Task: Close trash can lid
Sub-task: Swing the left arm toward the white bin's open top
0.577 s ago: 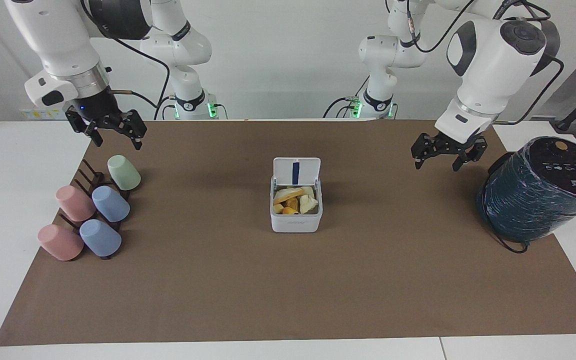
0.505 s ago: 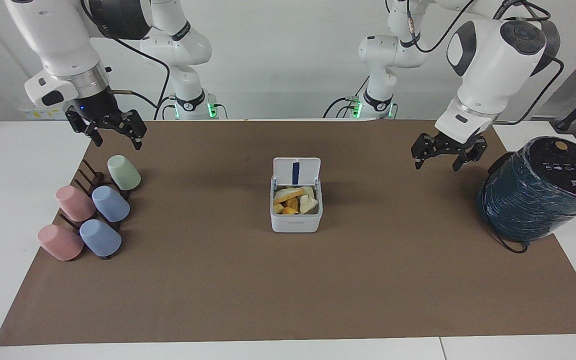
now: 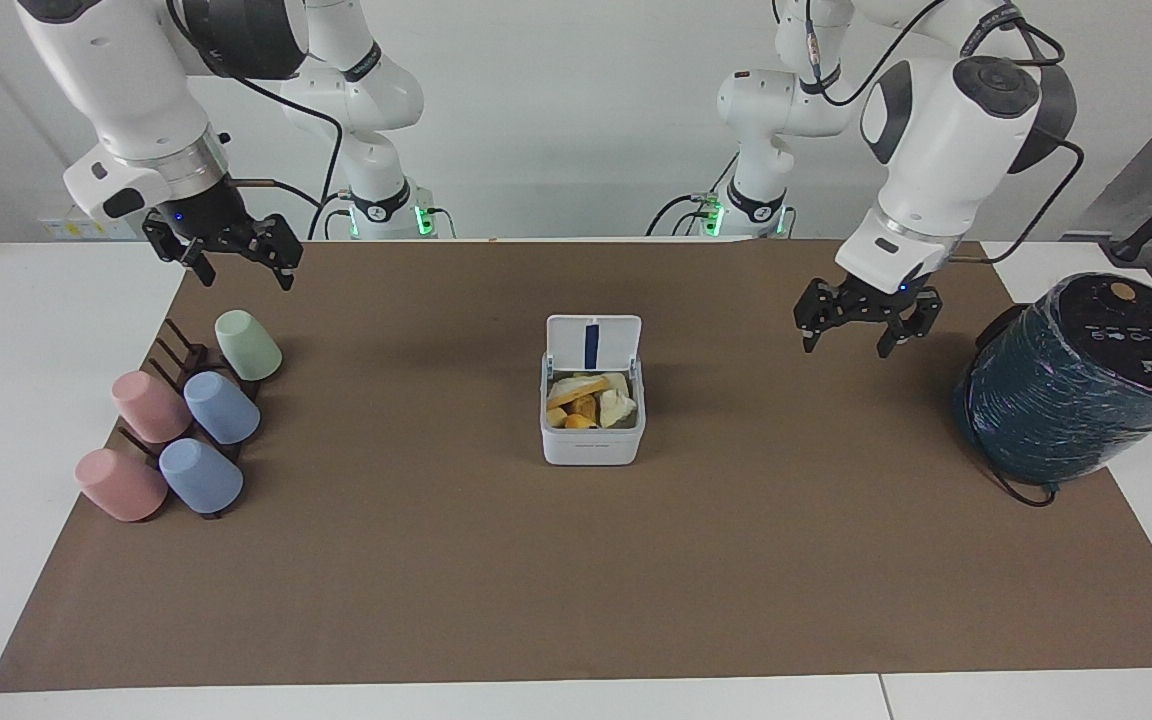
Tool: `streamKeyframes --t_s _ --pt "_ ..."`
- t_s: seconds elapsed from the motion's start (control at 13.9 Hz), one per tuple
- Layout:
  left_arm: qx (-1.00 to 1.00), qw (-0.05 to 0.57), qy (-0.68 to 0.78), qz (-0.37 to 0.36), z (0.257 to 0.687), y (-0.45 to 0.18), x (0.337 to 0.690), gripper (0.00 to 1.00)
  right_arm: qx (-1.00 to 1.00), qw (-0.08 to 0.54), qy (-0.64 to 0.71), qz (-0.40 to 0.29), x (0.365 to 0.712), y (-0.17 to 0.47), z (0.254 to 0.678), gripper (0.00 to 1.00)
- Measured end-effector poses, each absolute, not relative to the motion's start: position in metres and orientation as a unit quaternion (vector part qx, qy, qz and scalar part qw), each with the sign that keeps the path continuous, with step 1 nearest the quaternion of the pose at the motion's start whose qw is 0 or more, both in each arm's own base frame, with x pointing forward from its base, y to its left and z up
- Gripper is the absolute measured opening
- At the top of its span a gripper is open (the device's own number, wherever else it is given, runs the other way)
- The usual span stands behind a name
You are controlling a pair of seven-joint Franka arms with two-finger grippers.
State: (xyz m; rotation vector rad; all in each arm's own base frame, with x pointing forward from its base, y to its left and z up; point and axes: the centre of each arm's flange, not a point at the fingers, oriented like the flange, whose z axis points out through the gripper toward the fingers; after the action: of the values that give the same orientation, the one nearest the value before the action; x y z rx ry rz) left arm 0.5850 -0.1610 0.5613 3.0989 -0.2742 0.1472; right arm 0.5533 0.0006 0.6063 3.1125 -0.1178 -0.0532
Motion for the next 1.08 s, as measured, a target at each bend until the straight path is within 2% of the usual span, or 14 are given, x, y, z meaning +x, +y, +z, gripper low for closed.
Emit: streamKeyframes --t_s 0.65,0.79,1.08 --pt "0.995 0.014 -0.085 0.050 0.562 -0.157 0.585 1.00 0.999 0.013 -0.038 -0.017 0.553 0.001 0.606 1.00" --pt "0.993 0.021 -0.102 0.050 0.556 -0.196 0.569 1.00 0.999 0.013 -0.038 -0.017 0.553 0.001 0.606 1.00" --pt "0.993 0.032 -0.103 0.046 0.551 -0.297 0.517 1.00 0.999 0.013 -0.038 -0.017 0.553 0.001 0.606 1.00"
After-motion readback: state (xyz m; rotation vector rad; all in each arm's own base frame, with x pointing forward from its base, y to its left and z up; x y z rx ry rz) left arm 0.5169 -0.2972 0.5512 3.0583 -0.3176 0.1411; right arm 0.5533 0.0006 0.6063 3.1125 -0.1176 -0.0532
